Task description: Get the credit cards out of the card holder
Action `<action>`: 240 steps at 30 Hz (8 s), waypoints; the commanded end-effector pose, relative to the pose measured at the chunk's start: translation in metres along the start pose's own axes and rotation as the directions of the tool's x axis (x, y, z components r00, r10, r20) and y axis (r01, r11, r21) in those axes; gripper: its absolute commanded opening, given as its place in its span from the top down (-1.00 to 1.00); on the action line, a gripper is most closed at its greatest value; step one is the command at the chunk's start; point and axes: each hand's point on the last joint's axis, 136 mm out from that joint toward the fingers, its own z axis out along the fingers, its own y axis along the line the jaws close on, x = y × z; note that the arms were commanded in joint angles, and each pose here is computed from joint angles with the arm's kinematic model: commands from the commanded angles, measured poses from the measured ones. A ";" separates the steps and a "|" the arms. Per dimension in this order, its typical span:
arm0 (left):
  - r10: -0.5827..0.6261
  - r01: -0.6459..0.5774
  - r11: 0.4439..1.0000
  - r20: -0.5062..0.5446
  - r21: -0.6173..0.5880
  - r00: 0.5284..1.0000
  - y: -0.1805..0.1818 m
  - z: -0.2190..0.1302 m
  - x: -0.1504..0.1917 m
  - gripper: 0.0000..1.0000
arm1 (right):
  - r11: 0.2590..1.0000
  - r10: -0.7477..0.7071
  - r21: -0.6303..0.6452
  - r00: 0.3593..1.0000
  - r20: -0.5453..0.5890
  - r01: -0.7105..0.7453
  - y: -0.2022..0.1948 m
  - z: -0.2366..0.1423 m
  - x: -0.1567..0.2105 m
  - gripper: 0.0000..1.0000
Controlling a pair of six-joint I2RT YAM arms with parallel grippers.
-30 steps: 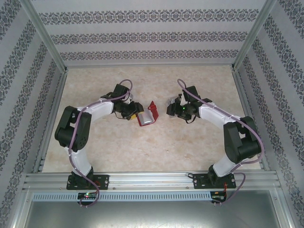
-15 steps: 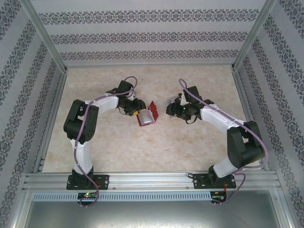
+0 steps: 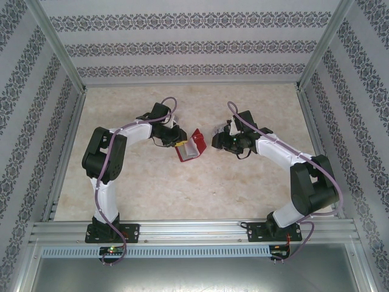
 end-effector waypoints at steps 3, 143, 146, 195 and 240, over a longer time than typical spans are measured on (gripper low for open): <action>0.022 -0.023 0.999 -0.019 -0.037 1.000 0.012 -0.006 0.005 0.90 | 0.998 -0.024 -0.053 0.999 0.027 0.026 0.021 -0.013 -0.006 -0.18; -0.158 0.180 0.942 0.101 -0.283 0.982 0.068 -0.031 0.051 0.22 | 0.987 -0.076 0.119 0.973 -0.216 0.103 0.025 0.122 0.066 0.46; -0.158 0.177 0.948 0.092 -0.265 0.983 0.065 -0.029 0.051 0.25 | 0.987 -0.075 0.120 0.973 -0.218 0.103 0.025 0.122 0.067 0.46; -0.042 0.058 0.952 0.060 -0.302 0.997 0.047 -0.045 0.047 0.28 | 0.997 -0.081 0.010 0.997 -0.016 0.081 0.056 0.051 0.023 0.38; -0.148 0.145 0.945 0.011 -0.293 0.989 0.070 -0.013 0.057 0.70 | 0.976 -0.075 -0.216 0.968 -0.240 0.022 0.086 0.124 0.034 0.54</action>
